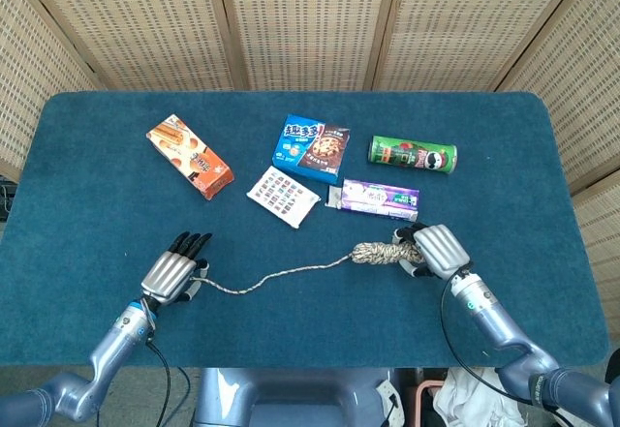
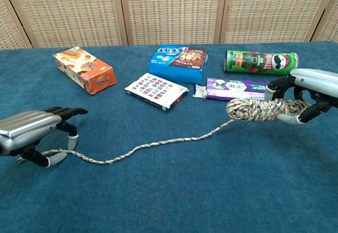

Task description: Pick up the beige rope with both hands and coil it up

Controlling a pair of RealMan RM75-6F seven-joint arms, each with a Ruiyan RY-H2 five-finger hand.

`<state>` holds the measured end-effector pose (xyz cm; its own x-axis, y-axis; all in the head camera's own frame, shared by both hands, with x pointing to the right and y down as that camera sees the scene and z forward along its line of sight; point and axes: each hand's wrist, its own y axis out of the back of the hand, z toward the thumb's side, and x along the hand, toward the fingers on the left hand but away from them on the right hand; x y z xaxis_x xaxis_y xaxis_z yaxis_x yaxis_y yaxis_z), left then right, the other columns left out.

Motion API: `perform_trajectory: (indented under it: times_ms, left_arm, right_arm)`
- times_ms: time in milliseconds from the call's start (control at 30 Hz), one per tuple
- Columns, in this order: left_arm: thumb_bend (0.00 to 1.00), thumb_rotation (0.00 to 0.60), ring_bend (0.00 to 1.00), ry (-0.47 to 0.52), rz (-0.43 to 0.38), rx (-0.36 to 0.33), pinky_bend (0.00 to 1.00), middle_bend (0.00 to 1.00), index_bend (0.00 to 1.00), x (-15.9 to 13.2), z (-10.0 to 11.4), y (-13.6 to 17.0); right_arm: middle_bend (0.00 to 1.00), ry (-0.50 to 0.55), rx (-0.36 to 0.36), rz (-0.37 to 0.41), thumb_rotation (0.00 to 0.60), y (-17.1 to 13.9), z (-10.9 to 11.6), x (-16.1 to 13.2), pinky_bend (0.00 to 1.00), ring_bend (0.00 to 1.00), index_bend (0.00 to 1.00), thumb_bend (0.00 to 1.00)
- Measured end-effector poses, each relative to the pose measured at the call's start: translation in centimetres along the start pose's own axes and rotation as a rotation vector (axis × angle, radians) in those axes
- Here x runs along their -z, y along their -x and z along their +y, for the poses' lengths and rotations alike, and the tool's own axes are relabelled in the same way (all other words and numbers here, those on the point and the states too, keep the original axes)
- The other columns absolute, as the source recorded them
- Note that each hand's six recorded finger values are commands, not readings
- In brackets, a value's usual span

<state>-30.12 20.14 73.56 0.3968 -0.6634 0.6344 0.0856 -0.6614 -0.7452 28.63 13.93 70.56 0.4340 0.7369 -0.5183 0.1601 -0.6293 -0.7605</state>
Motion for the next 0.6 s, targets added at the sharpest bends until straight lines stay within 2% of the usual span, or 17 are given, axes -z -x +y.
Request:
perform_trajectory:
  times_ms: [600]
  left_arm:
    - [0.46,0.6,0.0,-0.001,0.011,-0.03,0.0,0.0,0.67,0.21,0.67,0.0]
  right_arm:
    - [0.58,0.002,0.01,0.004,0.6,-0.08,0.2,0.05,0.62,0.38,0.64,0.57]
